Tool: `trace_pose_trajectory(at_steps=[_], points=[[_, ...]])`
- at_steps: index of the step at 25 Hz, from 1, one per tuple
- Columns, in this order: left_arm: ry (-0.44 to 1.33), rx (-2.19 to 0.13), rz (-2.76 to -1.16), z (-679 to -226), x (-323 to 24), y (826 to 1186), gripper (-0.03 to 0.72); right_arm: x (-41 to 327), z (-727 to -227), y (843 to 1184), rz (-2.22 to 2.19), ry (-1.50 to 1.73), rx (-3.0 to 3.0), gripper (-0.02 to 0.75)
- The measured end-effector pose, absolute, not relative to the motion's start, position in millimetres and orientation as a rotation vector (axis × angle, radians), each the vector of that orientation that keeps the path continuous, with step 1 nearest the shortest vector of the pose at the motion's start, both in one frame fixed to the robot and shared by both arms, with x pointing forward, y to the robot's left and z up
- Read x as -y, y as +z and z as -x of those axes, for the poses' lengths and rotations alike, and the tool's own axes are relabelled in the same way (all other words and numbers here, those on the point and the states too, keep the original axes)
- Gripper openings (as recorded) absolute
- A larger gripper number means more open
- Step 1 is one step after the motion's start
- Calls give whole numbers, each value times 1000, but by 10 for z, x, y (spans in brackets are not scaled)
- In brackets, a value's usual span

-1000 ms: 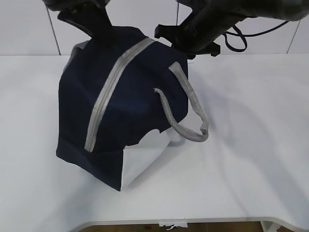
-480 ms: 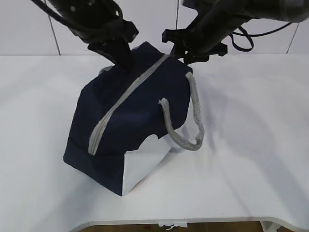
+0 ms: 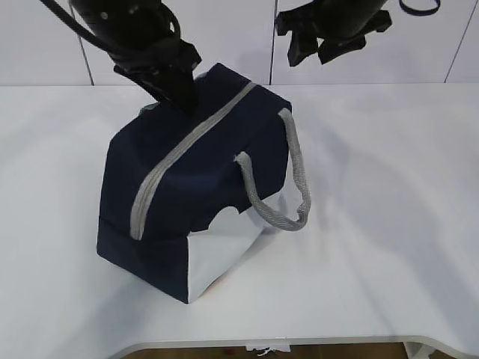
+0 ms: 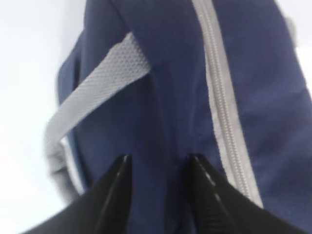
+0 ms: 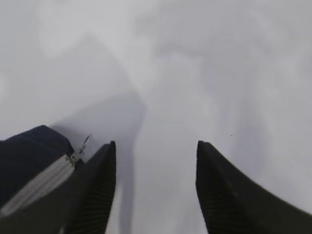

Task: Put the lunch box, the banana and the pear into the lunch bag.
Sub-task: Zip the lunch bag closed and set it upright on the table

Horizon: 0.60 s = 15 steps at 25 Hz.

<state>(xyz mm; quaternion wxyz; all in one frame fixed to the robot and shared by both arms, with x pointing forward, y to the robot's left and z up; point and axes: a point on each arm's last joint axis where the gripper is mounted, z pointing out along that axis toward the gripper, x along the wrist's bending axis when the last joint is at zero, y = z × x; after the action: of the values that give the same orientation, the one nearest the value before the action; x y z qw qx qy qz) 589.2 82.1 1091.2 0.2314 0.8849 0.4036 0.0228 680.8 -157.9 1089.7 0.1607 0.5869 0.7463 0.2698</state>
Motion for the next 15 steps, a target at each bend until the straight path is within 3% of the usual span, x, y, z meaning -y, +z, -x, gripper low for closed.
trace_pose_trajectory(at_steps=[6, 15], points=[[153, -1090, -2437, -5887, -873, 11220, 314, 1672, -6629, 11075, -1718, 552, -2234, 416], [259, -1148, -2379, -5737, -1025, 11523, 314, 1731, -6464, 11387, -1671, 601, -2214, 416]])
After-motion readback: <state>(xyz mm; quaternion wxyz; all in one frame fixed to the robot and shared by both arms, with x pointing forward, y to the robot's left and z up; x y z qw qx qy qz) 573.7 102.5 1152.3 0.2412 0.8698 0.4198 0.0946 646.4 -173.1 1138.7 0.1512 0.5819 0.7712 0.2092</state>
